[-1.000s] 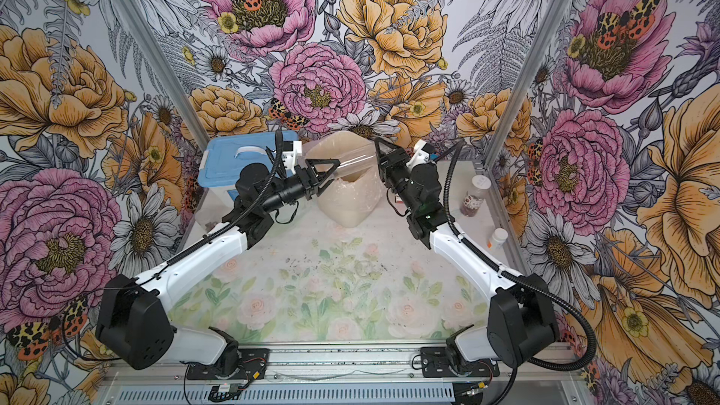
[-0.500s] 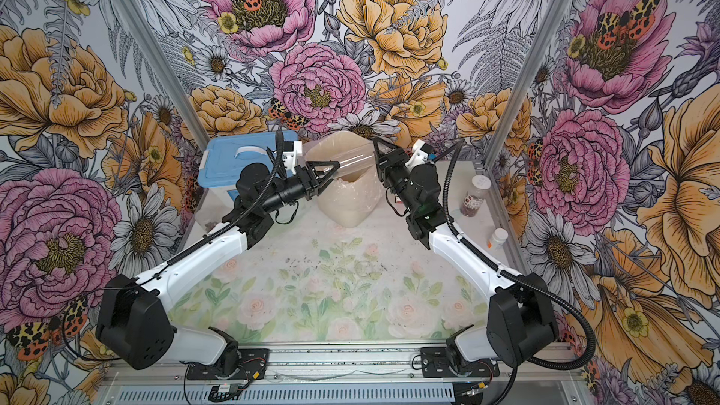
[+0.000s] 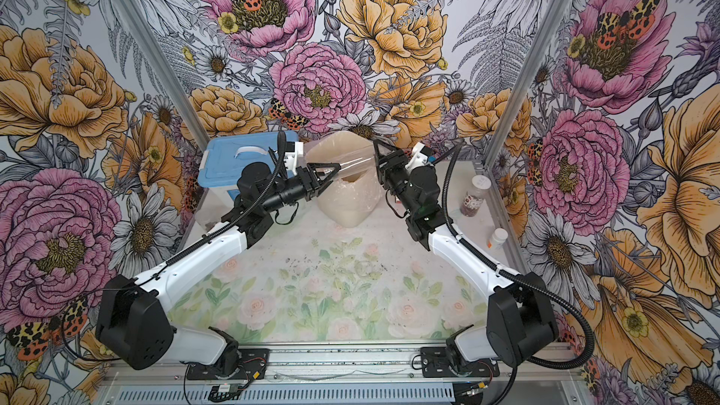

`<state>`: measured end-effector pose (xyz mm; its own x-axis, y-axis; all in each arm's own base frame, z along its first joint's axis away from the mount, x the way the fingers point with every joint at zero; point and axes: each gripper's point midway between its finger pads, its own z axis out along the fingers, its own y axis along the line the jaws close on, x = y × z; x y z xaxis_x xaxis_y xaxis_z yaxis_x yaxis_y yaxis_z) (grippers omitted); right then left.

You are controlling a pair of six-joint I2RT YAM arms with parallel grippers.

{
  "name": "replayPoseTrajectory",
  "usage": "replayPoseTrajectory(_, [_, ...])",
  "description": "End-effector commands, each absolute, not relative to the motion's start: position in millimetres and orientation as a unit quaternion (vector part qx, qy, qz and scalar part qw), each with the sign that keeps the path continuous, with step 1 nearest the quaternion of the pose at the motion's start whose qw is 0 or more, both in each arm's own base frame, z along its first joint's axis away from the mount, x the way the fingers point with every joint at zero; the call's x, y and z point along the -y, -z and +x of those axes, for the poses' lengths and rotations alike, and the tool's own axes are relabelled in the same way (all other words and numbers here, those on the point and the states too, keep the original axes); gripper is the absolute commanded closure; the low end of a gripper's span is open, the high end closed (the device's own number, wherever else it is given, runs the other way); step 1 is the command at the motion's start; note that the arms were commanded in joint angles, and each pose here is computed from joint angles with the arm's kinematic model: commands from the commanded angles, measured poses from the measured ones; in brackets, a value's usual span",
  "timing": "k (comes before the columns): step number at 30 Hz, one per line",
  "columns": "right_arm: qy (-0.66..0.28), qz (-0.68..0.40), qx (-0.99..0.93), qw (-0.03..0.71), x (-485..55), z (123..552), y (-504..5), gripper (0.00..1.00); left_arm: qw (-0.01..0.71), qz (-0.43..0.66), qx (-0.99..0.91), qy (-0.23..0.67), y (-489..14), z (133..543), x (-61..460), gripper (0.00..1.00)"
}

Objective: Empty the moldy dried flower tea in the jars
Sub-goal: Place the jar at the center of the board.

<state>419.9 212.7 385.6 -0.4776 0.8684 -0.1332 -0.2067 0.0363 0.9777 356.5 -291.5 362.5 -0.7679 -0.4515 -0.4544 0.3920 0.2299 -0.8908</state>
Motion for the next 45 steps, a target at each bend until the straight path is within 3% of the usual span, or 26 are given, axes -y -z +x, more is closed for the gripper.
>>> replayPoseTrajectory(1, [-0.633,0.275,-0.580,0.433,-214.0,419.4,-385.7,0.27,0.360,0.009,-0.708,0.608,-374.8,348.6,290.6,0.59])
replayPoseTrajectory(4, [-0.630,0.278,-0.579,0.436,-211.9,419.5,-384.3,0.18,0.365,0.015,-0.709,0.603,-377.7,346.1,289.4,0.60])
replayPoseTrajectory(12, [-0.581,0.270,-0.598,0.482,-196.6,413.7,-383.9,0.06,0.387,0.058,-0.729,0.562,-385.6,331.8,282.1,0.61])
replayPoseTrajectory(19, [-0.485,0.272,-0.634,0.538,-162.7,399.7,-370.4,0.03,0.408,0.132,-0.765,0.480,-387.8,304.4,273.8,0.61])
replayPoseTrajectory(28, [-0.398,0.288,-0.673,0.553,-121.1,385.9,-329.5,0.02,0.397,0.211,-0.795,0.407,-366.5,266.6,267.3,0.61])
replayPoseTrajectory(36, [-0.300,0.242,-0.735,0.558,-95.9,366.6,-312.7,0.01,0.349,0.257,-0.859,0.273,-313.8,255.0,256.9,0.62])
replayPoseTrajectory(45, [-0.311,0.224,-0.764,0.520,-99.6,357.6,-282.9,0.01,0.267,0.328,-0.898,0.125,-257.1,254.5,270.6,0.62])
